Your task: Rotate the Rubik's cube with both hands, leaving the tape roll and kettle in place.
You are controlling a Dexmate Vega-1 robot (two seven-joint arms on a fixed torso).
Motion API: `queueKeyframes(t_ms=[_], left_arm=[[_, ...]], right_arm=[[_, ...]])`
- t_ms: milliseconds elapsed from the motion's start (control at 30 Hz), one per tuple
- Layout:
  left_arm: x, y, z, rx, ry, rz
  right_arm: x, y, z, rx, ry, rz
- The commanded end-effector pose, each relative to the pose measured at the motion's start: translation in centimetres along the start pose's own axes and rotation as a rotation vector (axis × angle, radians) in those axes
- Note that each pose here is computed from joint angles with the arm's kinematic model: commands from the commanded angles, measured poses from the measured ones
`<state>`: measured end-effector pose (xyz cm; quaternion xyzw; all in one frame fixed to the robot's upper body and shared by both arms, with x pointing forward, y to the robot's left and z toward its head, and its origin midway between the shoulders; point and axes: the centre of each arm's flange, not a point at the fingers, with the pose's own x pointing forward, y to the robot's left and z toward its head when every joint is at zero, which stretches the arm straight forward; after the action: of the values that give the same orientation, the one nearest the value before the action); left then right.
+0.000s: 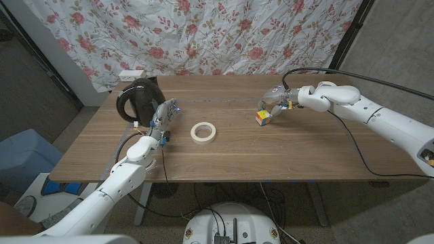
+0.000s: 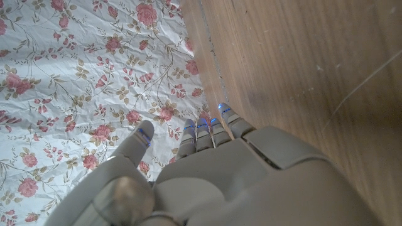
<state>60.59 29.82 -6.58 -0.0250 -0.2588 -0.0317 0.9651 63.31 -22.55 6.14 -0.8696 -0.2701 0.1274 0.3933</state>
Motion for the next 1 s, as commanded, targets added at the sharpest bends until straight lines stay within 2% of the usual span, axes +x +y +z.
queueKeyframes(t_ms=[33,433,1000], left_arm=[[-0.1,-0.3,0.5,0.007,-0.009,-0.01],[0.1,-0.9,1.6,0.024,-0.027,-0.037],[0.9,-2.0,3.3,0.051,-0.053,-0.087]], right_arm=[[-1.1,-0.5,-0.2,0.047,0.007,-0.031],[-2.5,-1.2,-0.7,0.187,0.021,-0.1],[-3.6,-1.9,0.0,0.34,0.015,-0.211]])
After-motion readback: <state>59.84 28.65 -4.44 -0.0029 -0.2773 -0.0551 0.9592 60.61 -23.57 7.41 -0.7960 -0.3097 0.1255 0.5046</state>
